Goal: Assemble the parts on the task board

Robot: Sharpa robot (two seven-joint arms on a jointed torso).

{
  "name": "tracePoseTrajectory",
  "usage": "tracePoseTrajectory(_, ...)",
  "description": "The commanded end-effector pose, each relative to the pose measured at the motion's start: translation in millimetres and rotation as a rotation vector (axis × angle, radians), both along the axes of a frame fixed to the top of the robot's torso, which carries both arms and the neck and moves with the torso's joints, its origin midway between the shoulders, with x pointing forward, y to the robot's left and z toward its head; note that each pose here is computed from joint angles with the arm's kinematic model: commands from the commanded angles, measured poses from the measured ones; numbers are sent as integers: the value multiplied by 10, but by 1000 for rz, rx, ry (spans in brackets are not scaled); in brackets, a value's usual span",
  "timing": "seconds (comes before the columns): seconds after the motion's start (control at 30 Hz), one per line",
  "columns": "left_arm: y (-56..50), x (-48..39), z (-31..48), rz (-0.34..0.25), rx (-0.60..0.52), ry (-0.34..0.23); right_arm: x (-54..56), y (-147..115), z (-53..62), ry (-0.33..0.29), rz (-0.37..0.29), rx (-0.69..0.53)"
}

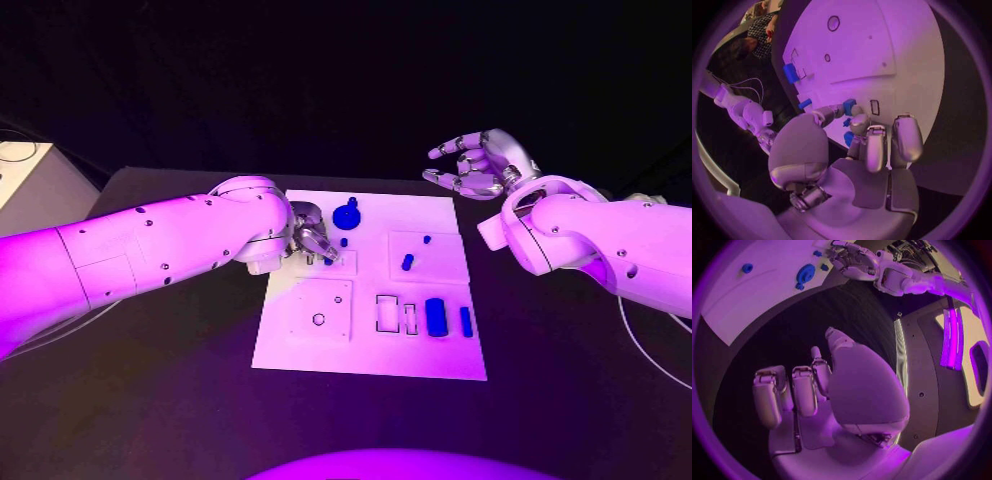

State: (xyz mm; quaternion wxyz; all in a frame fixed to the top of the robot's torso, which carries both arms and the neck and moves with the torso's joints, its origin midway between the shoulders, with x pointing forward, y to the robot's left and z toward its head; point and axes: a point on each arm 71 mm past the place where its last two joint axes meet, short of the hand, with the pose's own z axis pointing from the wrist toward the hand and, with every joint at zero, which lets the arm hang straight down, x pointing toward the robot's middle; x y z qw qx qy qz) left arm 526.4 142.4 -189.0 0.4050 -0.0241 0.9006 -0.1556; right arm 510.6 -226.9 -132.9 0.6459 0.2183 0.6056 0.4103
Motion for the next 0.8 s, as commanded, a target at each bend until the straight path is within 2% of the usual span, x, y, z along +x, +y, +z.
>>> tracePoseTrajectory(0.03, -54, -79, -144, -33, 17, 55, -5, 7, 1, 0, 11, 1)
tracePoseTrajectory(0.8, 16, -99, -122, -22, 9, 37, -4, -9, 2, -4, 6, 2)
